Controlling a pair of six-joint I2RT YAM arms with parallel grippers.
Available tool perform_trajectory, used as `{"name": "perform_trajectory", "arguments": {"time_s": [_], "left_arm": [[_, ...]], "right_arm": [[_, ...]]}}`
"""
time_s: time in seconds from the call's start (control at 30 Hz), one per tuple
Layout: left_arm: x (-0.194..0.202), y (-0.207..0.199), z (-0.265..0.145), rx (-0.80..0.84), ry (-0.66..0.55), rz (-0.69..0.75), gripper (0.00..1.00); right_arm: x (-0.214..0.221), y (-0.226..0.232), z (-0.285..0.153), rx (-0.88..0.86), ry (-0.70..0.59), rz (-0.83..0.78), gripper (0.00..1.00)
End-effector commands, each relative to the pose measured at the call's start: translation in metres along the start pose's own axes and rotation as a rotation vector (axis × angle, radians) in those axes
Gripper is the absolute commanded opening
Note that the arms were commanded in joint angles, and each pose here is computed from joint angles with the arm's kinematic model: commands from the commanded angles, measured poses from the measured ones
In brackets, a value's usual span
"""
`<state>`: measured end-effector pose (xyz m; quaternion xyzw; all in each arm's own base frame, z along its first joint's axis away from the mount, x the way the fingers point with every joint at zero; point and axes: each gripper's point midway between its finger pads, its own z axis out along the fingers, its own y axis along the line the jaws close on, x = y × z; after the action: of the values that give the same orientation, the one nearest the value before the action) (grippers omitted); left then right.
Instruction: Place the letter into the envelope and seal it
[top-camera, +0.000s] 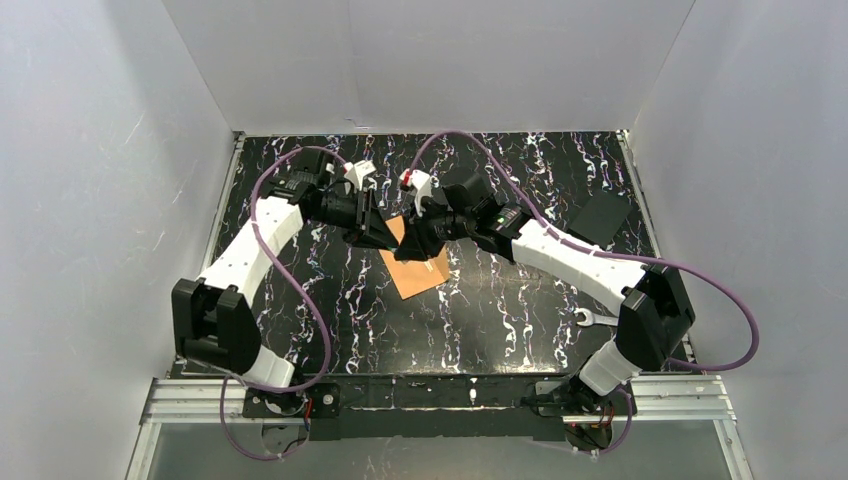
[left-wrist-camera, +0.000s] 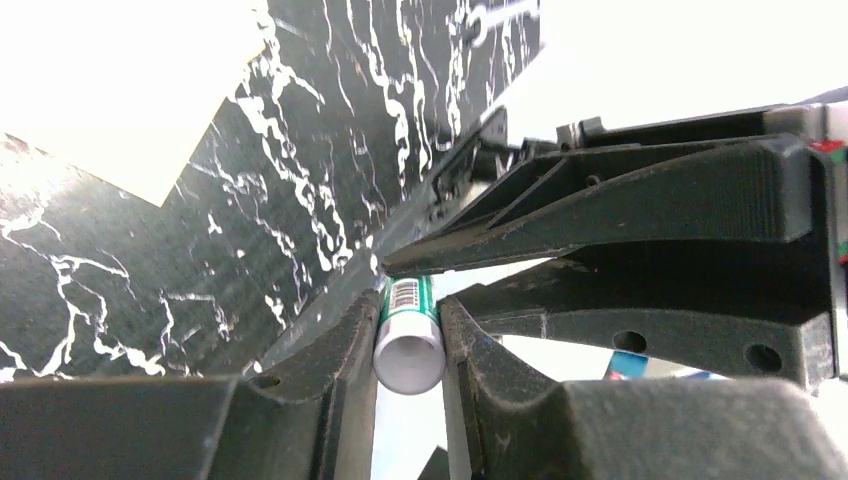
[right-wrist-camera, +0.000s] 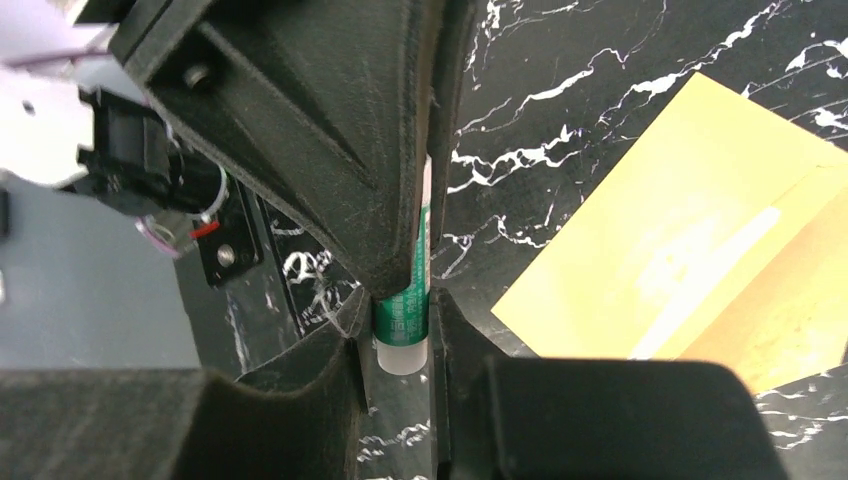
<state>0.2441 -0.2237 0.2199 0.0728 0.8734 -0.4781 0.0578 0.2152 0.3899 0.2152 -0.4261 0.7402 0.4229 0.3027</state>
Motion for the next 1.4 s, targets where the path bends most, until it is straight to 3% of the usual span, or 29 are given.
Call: {"name": "perform_trajectory", "arguments": {"time_s": [0.0,0.1,0.37,0.43,0.6,0.73,1.03,1.13,1.27,1.37], "left_arm": [[-0.028,-0.035,-0.009,0.098,-0.206,0.041,0.08],[-0.046,-0.038,-0.012,0.113,-0.35,0.038,0.09],[-0.067,-0.039,-0.02,0.13,-0.549,0.088,0.04],[-0.071,-0.042,-0.022,0.121,-0.564,0.131,0.0],[-0.077,-0.046,-0.028,0.106,-0.588,0.2,0.0],[-0.078,-0.054,-0.029,0.129,-0.576,0.208,0.0],[-0.076,-0.054,-0.033,0.129,-0.561,0.232,0.0],[-0.075,-0.052,-0.033,0.127,-0.562,0.227,0.0],[-0.072,-0.049,-0.03,0.135,-0.547,0.198,0.27],[-0.064,-0.047,-0.025,0.16,-0.522,0.164,0.33]], "right_arm": [[-0.046,0.007,0.001,0.023,-0.196,0.096,0.09],[-0.065,0.006,0.002,0.039,-0.289,0.199,0.09],[-0.124,0.002,0.002,0.011,-0.521,0.422,0.16],[-0.135,0.003,0.006,-0.016,-0.547,0.444,0.21],[-0.137,-0.002,0.008,-0.01,-0.57,0.483,0.5],[-0.125,-0.004,0.002,0.021,-0.551,0.476,0.54],[-0.121,0.0,-0.011,0.031,-0.564,0.464,0.35],[-0.122,-0.002,-0.014,0.04,-0.574,0.465,0.21],[-0.126,-0.001,-0.015,0.023,-0.596,0.473,0.08],[-0.134,0.001,-0.018,0.004,-0.631,0.477,0.07]]}}
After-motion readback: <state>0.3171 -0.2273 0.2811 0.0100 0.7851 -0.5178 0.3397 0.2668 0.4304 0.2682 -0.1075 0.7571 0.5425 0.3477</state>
